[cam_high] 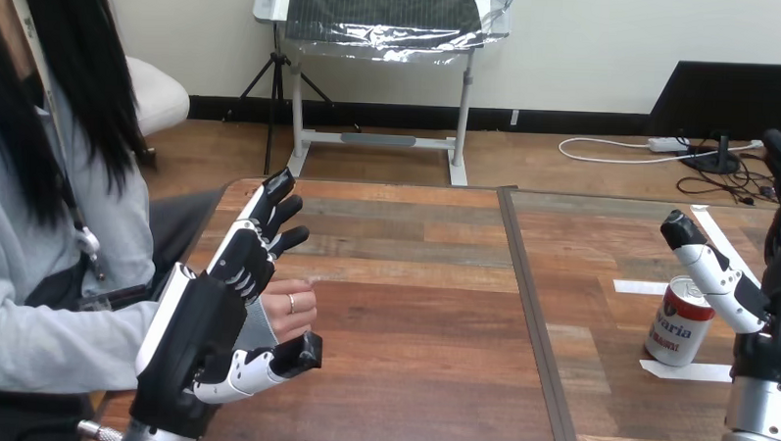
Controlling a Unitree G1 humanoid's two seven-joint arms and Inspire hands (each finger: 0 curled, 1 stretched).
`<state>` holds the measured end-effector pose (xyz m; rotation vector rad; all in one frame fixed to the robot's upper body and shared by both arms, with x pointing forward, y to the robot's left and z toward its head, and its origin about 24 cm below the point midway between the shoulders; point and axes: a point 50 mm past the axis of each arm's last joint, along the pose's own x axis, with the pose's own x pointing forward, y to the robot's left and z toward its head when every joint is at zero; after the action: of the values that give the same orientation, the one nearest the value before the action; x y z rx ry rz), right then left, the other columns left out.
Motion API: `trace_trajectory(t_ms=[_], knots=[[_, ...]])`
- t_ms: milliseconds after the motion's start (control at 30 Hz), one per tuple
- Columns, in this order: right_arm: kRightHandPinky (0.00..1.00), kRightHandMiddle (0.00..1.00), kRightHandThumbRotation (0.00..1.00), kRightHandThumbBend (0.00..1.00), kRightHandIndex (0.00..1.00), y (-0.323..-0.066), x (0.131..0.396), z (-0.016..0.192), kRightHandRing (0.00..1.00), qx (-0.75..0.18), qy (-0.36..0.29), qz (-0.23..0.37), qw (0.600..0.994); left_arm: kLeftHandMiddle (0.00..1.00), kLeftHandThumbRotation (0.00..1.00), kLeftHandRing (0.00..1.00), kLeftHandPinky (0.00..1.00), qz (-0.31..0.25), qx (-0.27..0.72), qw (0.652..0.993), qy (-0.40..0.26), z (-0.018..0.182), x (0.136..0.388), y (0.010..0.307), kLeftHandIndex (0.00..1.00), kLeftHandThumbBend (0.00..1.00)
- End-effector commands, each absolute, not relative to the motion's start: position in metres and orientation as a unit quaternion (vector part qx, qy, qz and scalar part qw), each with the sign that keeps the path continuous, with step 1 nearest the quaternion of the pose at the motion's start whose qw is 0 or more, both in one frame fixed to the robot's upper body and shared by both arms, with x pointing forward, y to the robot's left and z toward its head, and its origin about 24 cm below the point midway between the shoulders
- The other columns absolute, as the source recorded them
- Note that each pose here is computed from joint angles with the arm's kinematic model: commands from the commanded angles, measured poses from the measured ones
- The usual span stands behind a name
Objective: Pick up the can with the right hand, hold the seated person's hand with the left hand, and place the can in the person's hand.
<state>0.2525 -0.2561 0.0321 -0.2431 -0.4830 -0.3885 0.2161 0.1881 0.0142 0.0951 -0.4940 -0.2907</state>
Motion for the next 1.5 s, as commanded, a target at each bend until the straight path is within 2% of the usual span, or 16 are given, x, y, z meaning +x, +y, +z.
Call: trace_trajectory(t_ms=[0, 533, 1467], knots=[[1.00, 0.95, 0.51, 1.00, 1.00, -0.259, 0.270, 0.049, 1.00, -0.120, -0.257, -0.189, 0.940, 0.99, 0.60, 0.96, 0.89, -0.141, 0.054, 0.947, -0.283, 0.032, 0.228, 0.192, 0.96, 1.00], [1.00, 1.00, 0.51, 1.00, 1.00, -0.267, 0.272, 0.035, 1.00, -0.131, -0.198, -0.204, 0.950, 1.00, 0.59, 0.97, 0.90, -0.146, 0.052, 0.946, -0.286, 0.033, 0.227, 0.195, 0.97, 1.00], [1.00, 1.00, 0.50, 1.00, 1.00, -0.275, 0.273, 0.011, 1.00, -0.131, -0.101, -0.211, 0.963, 1.00, 0.53, 0.98, 0.92, -0.160, 0.037, 0.944, -0.285, 0.033, 0.225, 0.199, 0.98, 1.00]])
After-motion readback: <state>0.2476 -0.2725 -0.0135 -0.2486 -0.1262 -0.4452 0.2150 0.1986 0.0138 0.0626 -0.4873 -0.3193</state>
